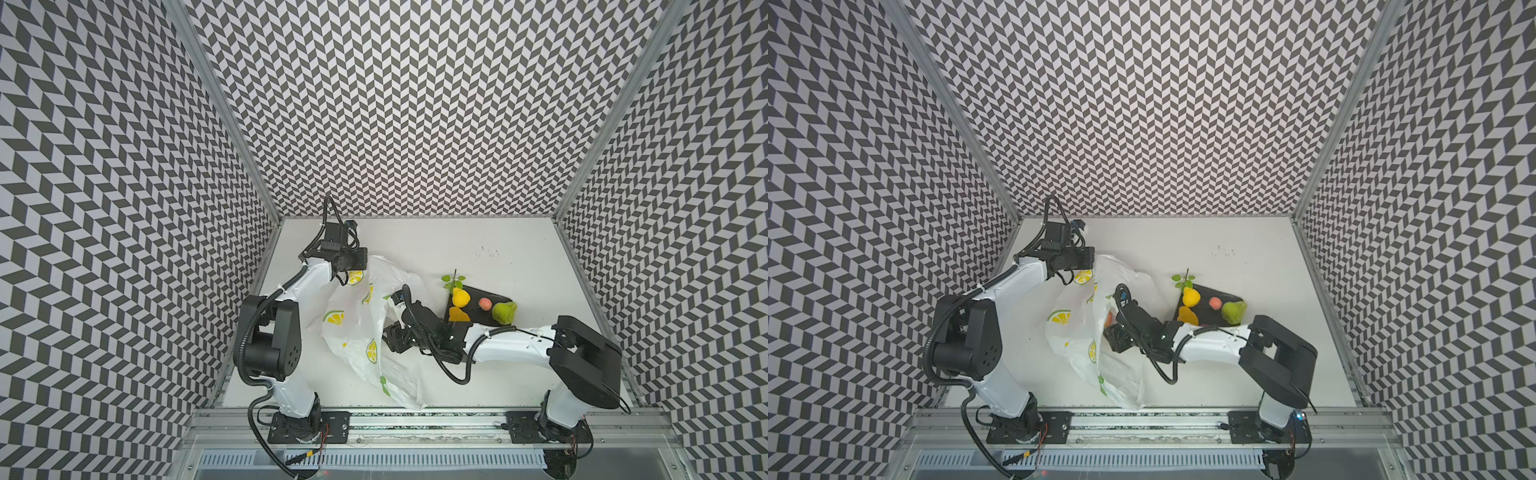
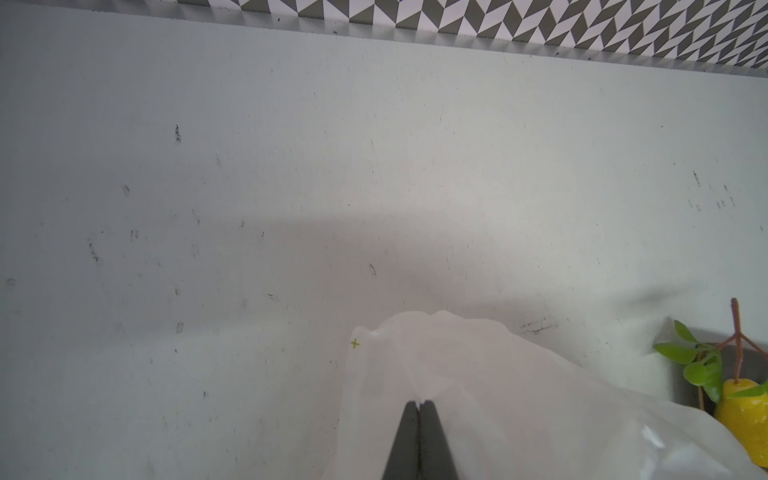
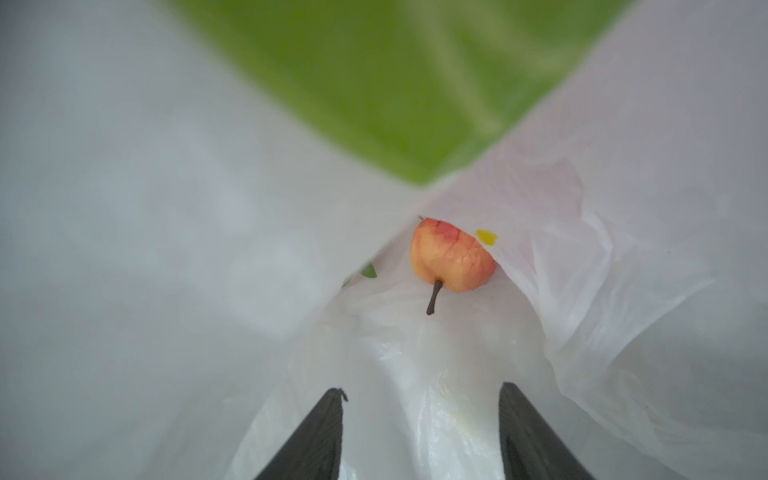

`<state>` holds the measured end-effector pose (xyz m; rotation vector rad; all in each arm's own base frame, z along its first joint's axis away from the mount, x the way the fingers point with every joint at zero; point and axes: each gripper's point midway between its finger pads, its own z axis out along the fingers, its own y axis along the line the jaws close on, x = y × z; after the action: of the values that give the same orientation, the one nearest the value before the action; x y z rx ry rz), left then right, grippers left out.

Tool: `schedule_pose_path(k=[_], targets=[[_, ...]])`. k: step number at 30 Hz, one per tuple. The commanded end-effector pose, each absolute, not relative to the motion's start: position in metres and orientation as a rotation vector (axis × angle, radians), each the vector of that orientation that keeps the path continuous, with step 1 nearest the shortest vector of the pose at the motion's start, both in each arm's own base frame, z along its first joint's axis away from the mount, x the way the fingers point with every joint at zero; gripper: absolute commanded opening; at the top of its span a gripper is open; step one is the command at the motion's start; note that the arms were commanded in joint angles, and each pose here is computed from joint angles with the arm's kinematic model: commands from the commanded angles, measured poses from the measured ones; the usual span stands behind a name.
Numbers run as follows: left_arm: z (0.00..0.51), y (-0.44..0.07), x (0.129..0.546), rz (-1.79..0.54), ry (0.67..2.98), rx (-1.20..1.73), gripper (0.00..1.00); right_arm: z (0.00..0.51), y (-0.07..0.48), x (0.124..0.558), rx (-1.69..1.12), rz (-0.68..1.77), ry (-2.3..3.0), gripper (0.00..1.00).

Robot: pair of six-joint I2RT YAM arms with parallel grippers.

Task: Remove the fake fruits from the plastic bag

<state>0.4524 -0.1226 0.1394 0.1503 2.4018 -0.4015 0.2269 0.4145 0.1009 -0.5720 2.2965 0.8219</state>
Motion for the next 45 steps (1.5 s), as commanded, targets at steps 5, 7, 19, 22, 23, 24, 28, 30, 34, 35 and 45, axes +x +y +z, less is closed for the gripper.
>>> schedule_pose_path(k=[5,7,19,22,23,24,28,30,34,35,45], targets=[[0.142,-0.126,0.452,-0.390,2.404,0.184,0.00,0.097,0.442,0.249,-0.563,0.784,2.258,0.65],[0.141,-0.127,0.452,-0.394,2.405,0.186,0.00,0.094,0.442,0.259,-0.541,0.727,2.261,0.67],[0.141,-0.130,0.452,-0.397,2.407,0.196,0.00,0.066,0.465,0.280,-0.569,0.622,2.286,0.72],[0.141,-0.130,0.452,-0.396,2.408,0.198,0.00,0.063,0.463,0.277,-0.576,0.620,2.296,0.71],[0.141,-0.130,0.452,-0.398,2.408,0.198,0.00,0.062,0.460,0.275,-0.575,0.619,2.298,0.71],[0.142,-0.130,0.452,-0.400,2.406,0.200,0.00,0.063,0.457,0.274,-0.567,0.623,2.297,0.72],[0.143,-0.132,0.452,-0.406,2.404,0.203,0.00,0.061,0.453,0.272,-0.566,0.627,2.300,0.73],[0.149,-0.130,0.452,-0.392,2.396,0.198,0.11,0.063,0.455,0.268,-0.579,0.661,2.298,0.74],[0.181,-0.116,0.453,-0.319,2.334,0.149,0.66,0.083,0.451,0.259,-0.567,0.751,2.261,0.75],[0.191,-0.111,0.452,-0.305,2.318,0.130,0.81,0.088,0.448,0.256,-0.563,0.772,2.250,0.76],[0.275,-0.093,0.393,-0.266,2.198,0.046,1.00,0.114,0.427,0.230,-0.466,1.024,2.195,0.76]])
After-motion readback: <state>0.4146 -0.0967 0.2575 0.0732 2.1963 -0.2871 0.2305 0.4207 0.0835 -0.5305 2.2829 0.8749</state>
